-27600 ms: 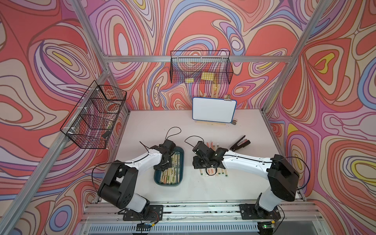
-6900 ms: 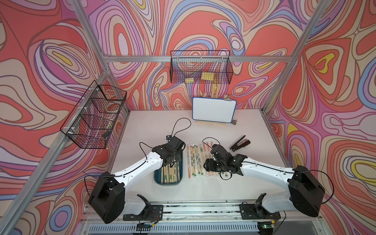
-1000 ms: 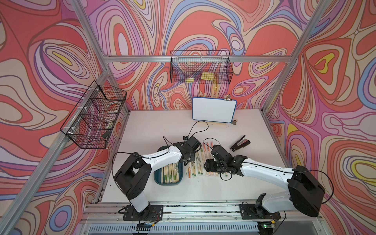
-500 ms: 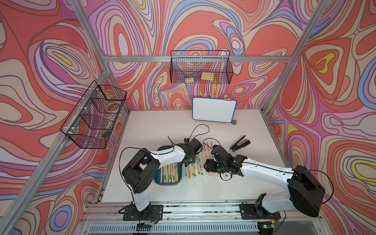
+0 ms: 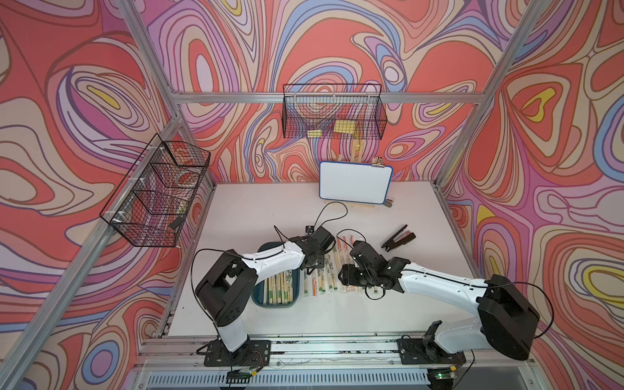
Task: Take the paired disposable chopsticks out of the storage box
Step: Place the paired disposable chopsticks at the center of the board, then adjust the storage box at the center of the board.
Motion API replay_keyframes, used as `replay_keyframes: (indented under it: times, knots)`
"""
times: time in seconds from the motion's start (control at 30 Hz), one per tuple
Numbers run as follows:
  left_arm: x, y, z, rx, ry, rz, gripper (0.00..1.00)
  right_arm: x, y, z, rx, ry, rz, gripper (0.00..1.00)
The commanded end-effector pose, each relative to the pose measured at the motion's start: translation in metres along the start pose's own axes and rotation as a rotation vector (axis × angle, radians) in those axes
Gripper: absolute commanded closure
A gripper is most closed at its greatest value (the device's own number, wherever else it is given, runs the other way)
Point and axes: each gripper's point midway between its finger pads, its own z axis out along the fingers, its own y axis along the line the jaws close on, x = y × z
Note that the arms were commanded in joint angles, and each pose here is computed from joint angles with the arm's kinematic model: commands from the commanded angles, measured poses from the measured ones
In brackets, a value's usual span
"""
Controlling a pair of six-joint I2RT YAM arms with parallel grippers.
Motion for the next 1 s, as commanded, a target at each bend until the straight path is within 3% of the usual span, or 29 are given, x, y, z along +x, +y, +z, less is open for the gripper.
replay_keyframes:
  times: [0.0,0.3,0.63,0.97]
  knots:
    - [-0.014,0.001,-0.024,0.009,-0.044,0.007,0.52,-0.005,0.005,-0.003,-0.009,-0.008,0.0,0.36]
    - [-0.012,0.042,-0.046,-0.055,-0.067,-0.027,0.52,-0.009,0.016,-0.002,-0.038,-0.004,-0.003,0.36]
    - [0.02,0.119,-0.046,-0.155,-0.023,-0.135,0.53,-0.002,0.063,0.022,-0.091,0.041,-0.07,0.36]
    - [0.042,0.15,-0.032,-0.218,0.045,-0.181,0.6,0.005,0.113,0.048,-0.144,0.083,-0.132,0.37]
